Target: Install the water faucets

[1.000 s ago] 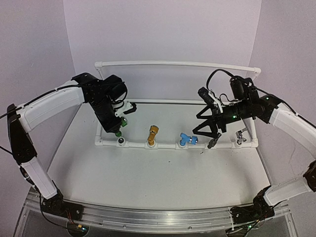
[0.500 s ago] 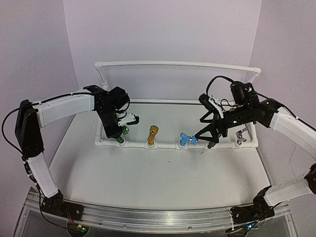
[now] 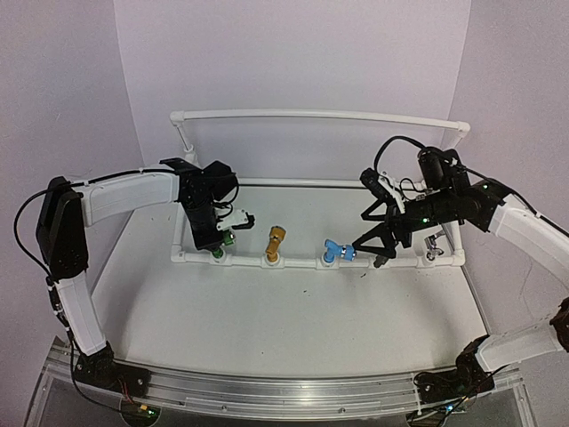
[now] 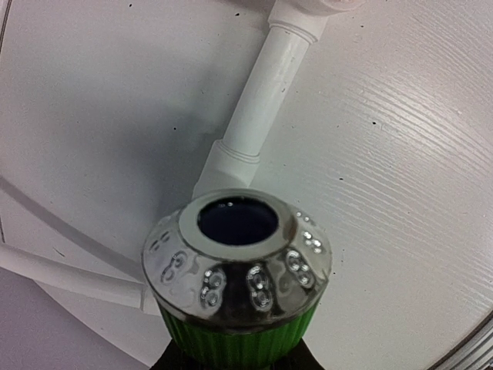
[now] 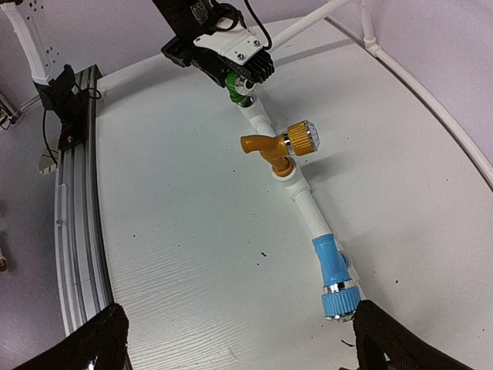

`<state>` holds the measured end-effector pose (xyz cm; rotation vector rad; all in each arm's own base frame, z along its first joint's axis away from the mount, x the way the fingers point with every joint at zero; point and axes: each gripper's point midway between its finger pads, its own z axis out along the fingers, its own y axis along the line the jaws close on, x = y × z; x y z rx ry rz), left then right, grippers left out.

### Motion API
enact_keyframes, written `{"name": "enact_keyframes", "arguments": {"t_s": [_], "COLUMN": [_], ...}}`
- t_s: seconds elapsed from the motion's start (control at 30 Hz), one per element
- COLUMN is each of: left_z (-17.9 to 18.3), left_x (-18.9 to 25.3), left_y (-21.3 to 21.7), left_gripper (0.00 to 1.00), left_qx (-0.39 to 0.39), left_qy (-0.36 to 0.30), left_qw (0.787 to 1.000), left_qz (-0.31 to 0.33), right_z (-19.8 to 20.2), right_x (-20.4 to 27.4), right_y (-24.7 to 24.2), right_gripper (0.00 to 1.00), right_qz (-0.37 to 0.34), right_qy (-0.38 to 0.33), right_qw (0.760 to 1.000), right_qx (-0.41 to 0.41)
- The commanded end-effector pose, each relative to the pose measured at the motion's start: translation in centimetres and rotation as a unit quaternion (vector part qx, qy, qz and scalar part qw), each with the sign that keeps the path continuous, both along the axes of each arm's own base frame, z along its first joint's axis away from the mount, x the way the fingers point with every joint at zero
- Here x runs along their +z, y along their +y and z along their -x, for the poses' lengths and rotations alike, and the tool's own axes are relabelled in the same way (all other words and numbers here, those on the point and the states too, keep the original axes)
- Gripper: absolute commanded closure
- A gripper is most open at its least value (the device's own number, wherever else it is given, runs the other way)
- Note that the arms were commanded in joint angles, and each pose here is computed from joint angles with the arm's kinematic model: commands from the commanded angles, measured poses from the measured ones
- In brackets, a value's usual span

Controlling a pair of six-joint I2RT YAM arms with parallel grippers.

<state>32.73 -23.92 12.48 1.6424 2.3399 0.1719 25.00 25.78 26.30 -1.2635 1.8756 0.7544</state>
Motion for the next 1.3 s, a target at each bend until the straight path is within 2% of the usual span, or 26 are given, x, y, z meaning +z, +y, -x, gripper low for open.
{"name": "enact_keyframes", "arguments": {"t_s": [0.0, 0.43, 0.77, 0.97, 1.27], "left_z": [-1.5, -2.1, -0.6, -0.5, -0.3], "left_x": [0.1, -1.4, -2.6, -2.7, -1.9], "left_y": [-0.1, 0.6, 1.0, 2.1, 2.7], "left_gripper": [1.00, 1.00, 1.00, 0.98, 0.97], "left_qx": [0.012, 0.031, 0.018, -0.029, -0.176], "left_qy": [-0.025, -0.037, -0.014, -0.024, -0.031], "left_qw": [1.000, 0.999, 1.000, 0.997, 0.977], "left_qz": [-0.003, -0.022, -0.021, -0.060, -0.117], "right_z": [0.1, 0.3, 0.2, 0.0, -0.2], "right_x": [0.7, 0.7, 0.7, 1.0, 1.2], "right_y": [-0.2, -0.5, -0.3, -0.3, -0.1], "right_gripper": [0.02, 0.02, 0.02, 0.02, 0.02], "right_qz": [-0.009, -0.006, -0.006, -0.008, -0.009], "right_qy": [-0.012, -0.016, -0.016, -0.019, -0.016], "right_qw": [1.000, 1.000, 1.000, 1.000, 1.000], "right_qx": [0.000, -0.003, 0.000, -0.001, -0.001]}}
